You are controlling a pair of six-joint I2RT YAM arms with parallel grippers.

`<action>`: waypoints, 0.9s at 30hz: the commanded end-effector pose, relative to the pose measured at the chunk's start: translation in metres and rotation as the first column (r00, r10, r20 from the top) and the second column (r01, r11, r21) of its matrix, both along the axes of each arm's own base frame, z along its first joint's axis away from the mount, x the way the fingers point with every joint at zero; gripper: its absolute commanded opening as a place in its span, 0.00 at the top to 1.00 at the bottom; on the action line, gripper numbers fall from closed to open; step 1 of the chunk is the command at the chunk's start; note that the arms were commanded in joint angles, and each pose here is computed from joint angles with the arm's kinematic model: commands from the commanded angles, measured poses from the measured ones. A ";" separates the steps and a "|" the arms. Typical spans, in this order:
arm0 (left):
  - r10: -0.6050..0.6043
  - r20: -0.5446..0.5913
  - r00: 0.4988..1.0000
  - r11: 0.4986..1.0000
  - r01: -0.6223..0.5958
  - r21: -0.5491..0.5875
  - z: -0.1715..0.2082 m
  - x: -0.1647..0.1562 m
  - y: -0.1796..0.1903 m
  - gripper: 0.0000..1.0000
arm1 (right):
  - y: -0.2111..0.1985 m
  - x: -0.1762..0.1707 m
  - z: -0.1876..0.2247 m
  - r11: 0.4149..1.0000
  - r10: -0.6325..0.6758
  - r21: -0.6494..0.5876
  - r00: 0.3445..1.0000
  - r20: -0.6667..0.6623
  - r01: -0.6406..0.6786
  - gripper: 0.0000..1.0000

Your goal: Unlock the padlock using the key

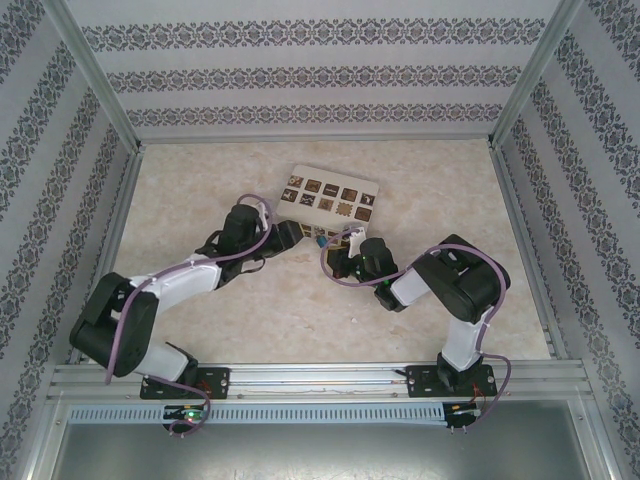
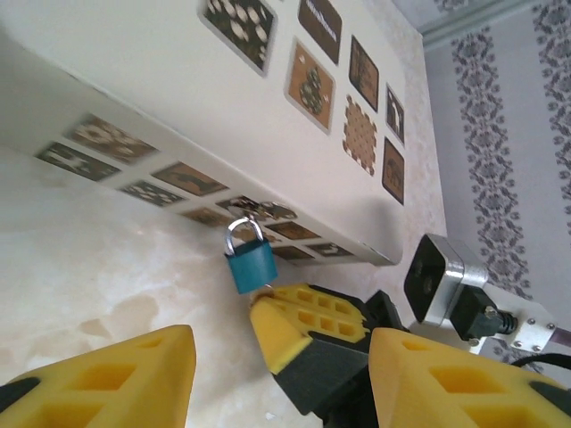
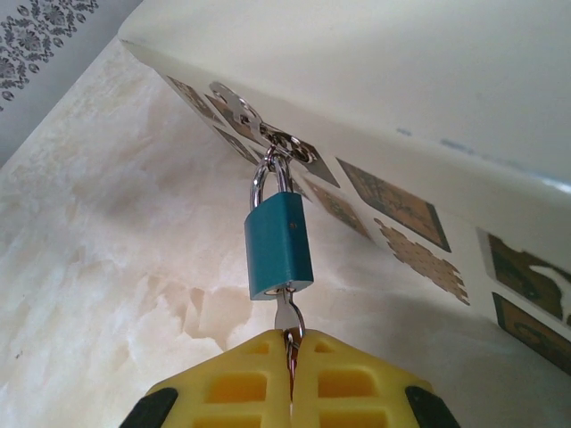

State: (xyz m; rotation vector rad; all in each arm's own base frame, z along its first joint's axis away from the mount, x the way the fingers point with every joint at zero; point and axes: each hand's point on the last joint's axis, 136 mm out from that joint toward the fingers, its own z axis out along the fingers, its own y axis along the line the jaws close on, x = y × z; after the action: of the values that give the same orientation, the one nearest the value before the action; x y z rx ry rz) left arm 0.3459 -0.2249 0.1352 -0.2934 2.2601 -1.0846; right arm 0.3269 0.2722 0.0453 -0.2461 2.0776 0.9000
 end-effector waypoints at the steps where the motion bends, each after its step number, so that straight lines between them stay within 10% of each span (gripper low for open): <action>1: 0.071 0.075 0.995 0.995 -0.076 0.069 0.005 0.003 0.022 0.44 | 0.003 -0.002 0.019 0.998 0.013 0.063 1.000 0.015 -0.014 1.00; 11: 0.155 0.130 0.979 0.985 -0.163 0.051 0.013 -0.007 0.044 0.25 | 0.001 -0.003 0.022 0.992 -0.028 0.123 0.998 -0.060 0.035 1.00; 27: 0.106 0.027 0.994 0.953 -0.094 -0.287 0.013 0.002 0.013 0.36 | 0.005 -0.006 0.032 0.976 -0.044 0.207 0.991 -0.128 0.070 1.00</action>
State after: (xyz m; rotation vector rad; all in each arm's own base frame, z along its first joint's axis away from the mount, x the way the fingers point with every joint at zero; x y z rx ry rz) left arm 0.3414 -0.2029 0.1286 -0.4906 2.1092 -1.2094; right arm 0.3217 0.2714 0.0552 -0.0287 2.1305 1.0423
